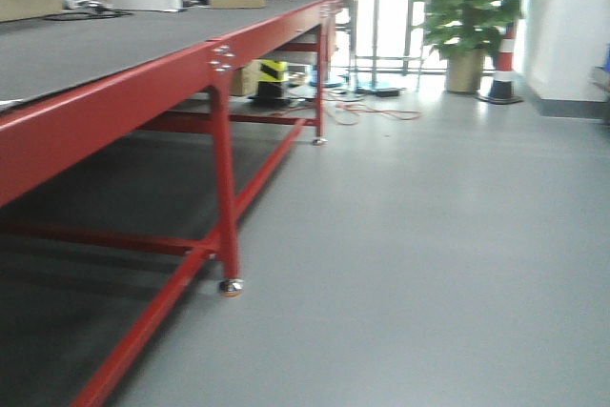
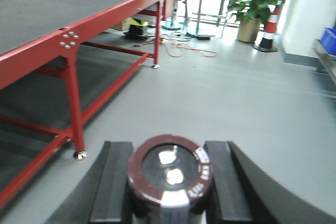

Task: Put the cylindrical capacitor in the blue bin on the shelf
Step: 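Drive the base past the red-framed table holding both objects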

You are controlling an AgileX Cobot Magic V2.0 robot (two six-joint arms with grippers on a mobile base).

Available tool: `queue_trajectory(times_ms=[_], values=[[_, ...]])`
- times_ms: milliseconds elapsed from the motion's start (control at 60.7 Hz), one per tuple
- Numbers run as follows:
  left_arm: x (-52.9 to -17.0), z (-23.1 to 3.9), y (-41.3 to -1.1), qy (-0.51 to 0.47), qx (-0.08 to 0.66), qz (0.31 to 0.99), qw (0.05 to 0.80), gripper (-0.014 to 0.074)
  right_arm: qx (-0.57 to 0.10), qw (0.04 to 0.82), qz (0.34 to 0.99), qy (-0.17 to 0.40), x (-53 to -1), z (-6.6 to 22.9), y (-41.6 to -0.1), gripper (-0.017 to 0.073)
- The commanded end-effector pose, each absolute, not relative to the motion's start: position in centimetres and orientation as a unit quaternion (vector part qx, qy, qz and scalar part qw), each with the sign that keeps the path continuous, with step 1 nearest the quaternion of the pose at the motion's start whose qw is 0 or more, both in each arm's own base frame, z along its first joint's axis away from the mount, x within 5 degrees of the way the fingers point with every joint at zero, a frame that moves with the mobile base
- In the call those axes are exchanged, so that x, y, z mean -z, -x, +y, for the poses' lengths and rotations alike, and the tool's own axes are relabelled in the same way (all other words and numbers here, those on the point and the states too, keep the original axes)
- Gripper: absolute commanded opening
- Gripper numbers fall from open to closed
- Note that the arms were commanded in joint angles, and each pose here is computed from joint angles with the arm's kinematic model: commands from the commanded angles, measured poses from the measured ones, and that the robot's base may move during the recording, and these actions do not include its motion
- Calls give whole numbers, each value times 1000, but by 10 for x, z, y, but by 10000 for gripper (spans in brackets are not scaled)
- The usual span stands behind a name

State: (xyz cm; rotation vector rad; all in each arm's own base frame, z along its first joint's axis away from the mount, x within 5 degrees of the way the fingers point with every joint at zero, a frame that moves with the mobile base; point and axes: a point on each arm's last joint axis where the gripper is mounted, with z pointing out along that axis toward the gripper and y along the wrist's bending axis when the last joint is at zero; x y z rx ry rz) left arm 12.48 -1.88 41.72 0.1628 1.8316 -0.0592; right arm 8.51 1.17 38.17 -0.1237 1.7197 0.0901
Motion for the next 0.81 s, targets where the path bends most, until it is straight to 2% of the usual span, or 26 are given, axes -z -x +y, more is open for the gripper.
queue_trajectory(times_ms=[0,791], values=[[-421,-20,-124,-73,30,780,620,-111,-38,664,745,55,-387,11,-83,-162],[-421,-20,-124,-73,30,780,620,-111,-38,664,745,55,-387,11,-83,-162]])
